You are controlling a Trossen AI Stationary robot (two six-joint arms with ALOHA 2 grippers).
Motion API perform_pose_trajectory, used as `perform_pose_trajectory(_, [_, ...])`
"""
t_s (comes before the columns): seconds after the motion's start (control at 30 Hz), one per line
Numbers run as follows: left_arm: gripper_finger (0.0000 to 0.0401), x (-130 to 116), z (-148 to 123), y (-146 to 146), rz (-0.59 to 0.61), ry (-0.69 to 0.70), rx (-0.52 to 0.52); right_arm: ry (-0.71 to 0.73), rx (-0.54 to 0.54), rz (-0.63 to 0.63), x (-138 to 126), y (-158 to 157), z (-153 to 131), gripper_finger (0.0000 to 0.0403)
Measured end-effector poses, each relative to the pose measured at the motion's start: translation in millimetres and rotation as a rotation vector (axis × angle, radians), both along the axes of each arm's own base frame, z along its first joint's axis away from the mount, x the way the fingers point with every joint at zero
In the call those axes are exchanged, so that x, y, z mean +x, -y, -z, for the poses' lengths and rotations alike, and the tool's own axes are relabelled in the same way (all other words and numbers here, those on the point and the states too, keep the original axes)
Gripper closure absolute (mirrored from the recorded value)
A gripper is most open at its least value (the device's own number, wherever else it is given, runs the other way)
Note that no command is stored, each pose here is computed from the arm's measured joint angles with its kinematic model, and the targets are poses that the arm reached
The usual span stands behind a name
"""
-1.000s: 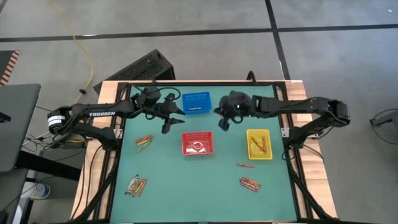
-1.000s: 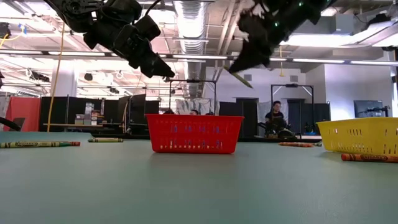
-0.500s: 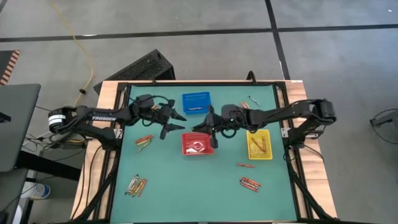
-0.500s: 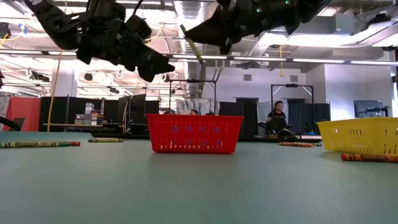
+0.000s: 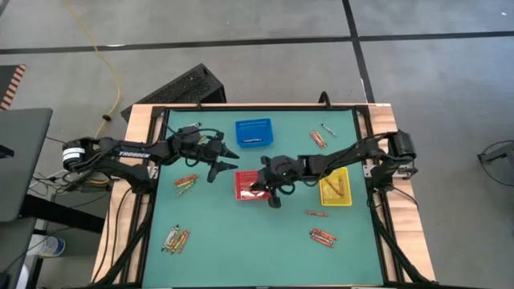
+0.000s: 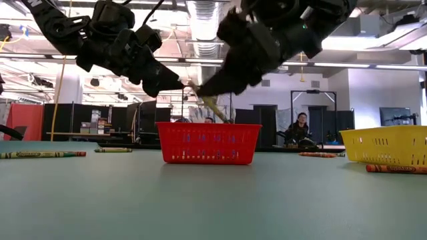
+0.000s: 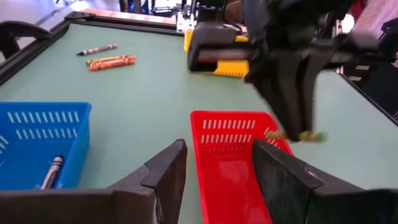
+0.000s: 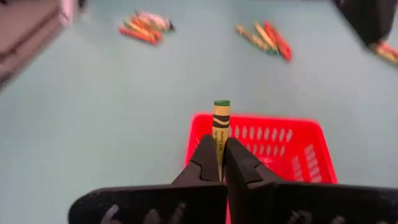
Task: Sort crayons
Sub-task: Put the green crayon into the red bin, then put the black crayon into the blue bin
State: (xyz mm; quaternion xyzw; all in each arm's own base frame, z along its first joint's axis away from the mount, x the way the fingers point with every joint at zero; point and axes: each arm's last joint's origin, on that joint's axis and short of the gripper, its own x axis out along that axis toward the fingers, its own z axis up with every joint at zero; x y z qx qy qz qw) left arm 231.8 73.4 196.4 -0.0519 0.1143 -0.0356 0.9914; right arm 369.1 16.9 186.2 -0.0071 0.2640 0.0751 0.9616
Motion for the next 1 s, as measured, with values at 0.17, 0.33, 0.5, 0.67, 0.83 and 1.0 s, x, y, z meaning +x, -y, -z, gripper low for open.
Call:
perform_pose_trajectory(0.17, [0.0230, -0.7, 0.3, -0.7, -0.009, -0.012, -0.025, -0.060, -0.057, 0.042, -3.8, 2.1, 4.1, 0.0392])
perform_pose_trajectory(0.33, [0.0230, -5.0, -10.0, 1.9, -0.038, -0.129, -0.074, -0.060, -0.070, 0.057, -6.9, 2.8, -2.0, 0.0363])
perform_pose_trajectory(0.5, [0.0230, -9.4, -22.7, 23.1, -0.151, -0.344, -0.041, -0.075, -0.073, 0.063, -7.7, 4.9, -0.8, 0.0325])
perform_pose_trajectory(0.67, [0.0230, -10.3, -39.3, 53.5, -0.169, -0.471, -0.073, -0.077, -0.074, 0.079, -7.6, 10.8, -0.7, 0.0300])
perform_pose_trajectory(0.83, [0.0230, -13.1, -53.8, 85.1, -0.163, -0.575, -0.129, -0.084, -0.072, 0.073, -9.2, 8.4, -2.3, 0.0294])
perform_pose_trajectory(1.0, [0.0230, -21.8, -51.3, 115.5, -0.141, -0.662, -0.232, -0.078, -0.066, 0.020, -10.4, -12.3, -3.6, 0.0294])
